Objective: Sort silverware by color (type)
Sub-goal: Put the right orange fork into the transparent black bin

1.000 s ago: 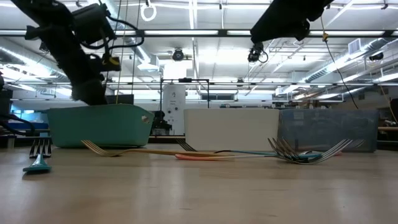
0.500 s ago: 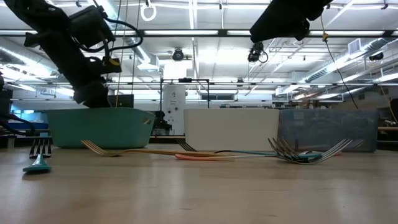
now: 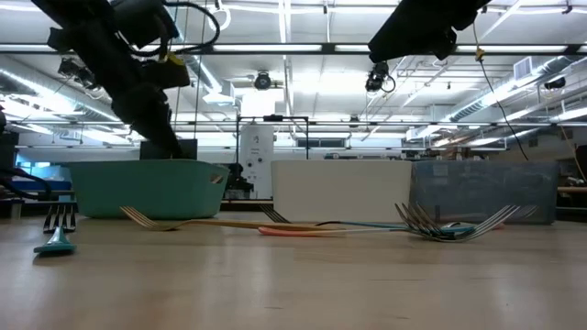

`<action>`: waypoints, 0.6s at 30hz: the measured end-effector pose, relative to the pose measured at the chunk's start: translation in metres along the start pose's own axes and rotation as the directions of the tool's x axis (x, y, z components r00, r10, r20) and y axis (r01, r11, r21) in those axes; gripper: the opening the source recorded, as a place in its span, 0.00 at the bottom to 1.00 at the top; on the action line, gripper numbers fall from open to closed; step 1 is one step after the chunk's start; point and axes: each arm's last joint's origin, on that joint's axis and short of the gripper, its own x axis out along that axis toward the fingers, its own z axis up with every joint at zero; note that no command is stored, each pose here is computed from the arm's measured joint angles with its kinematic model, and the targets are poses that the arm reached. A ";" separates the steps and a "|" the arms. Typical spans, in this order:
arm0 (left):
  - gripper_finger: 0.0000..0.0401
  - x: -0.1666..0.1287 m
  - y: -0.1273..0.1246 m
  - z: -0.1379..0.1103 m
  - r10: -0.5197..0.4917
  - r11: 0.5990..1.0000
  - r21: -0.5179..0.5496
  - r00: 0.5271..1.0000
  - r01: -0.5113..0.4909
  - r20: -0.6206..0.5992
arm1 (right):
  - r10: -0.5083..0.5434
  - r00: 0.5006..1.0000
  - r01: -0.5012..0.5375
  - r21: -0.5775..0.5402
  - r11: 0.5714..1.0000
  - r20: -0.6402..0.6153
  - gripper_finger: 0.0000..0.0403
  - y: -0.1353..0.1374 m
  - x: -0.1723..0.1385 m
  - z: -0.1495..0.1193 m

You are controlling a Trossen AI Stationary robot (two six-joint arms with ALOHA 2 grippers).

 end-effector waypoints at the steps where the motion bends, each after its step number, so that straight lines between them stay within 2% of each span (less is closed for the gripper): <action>1: 0.40 -0.001 -0.002 0.002 -0.009 1.000 0.012 1.000 0.009 0.008 | 0.000 1.000 0.000 -0.001 1.000 0.000 0.29 0.000 0.000 0.000; 7: 0.40 -0.010 -0.019 0.010 -0.078 0.996 0.053 0.994 0.074 0.073 | 0.021 1.000 -0.021 -0.003 1.000 -0.011 0.29 0.001 0.000 0.000; 18: 0.40 -0.022 -0.049 0.014 -0.204 0.979 0.058 0.964 0.197 0.171 | 0.027 0.999 -0.027 0.013 1.000 -0.020 0.29 -0.001 0.002 0.000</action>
